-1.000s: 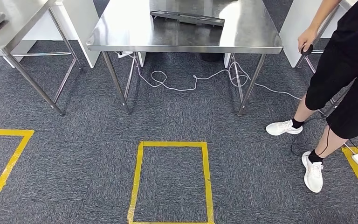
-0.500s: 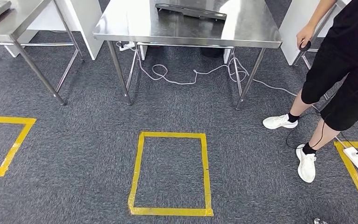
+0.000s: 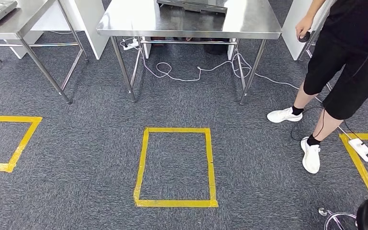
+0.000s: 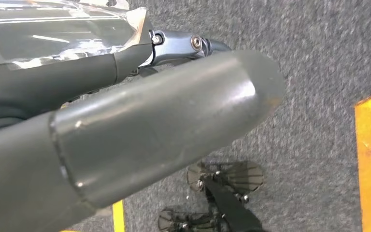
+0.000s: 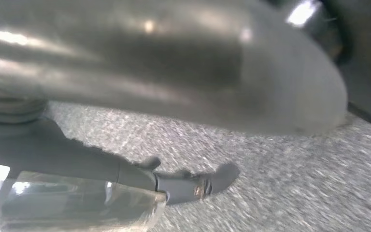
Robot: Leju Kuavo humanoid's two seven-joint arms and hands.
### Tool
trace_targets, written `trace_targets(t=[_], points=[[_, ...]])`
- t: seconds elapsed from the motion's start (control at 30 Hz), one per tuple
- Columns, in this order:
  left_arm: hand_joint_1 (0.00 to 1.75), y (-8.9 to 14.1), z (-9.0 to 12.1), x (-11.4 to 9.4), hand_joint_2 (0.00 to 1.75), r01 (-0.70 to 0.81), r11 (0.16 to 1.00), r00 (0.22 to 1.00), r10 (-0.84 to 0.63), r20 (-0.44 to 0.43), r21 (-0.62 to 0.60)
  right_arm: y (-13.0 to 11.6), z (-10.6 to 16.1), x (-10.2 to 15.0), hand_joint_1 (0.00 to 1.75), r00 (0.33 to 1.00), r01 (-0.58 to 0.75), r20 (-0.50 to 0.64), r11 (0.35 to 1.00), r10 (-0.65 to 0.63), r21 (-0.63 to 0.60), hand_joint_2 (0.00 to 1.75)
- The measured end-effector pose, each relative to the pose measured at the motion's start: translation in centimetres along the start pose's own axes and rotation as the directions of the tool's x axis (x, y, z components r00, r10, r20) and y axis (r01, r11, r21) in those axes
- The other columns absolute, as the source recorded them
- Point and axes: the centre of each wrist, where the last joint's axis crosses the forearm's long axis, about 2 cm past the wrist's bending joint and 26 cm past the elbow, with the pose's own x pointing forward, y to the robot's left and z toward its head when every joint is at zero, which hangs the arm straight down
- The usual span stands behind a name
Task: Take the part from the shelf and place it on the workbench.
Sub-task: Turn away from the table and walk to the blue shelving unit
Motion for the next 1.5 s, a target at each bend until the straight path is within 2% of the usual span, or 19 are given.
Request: trace_targets(t=[1.5], points=[[0.00,-0.35,0.04,0.08,0.00,0.019,1.000,0.999,-0.018,-0.035,0.016,0.51,0.02,0.32,0.00,1.000,-0.021,-0.009,1.000,0.021,0.004,0.00]])
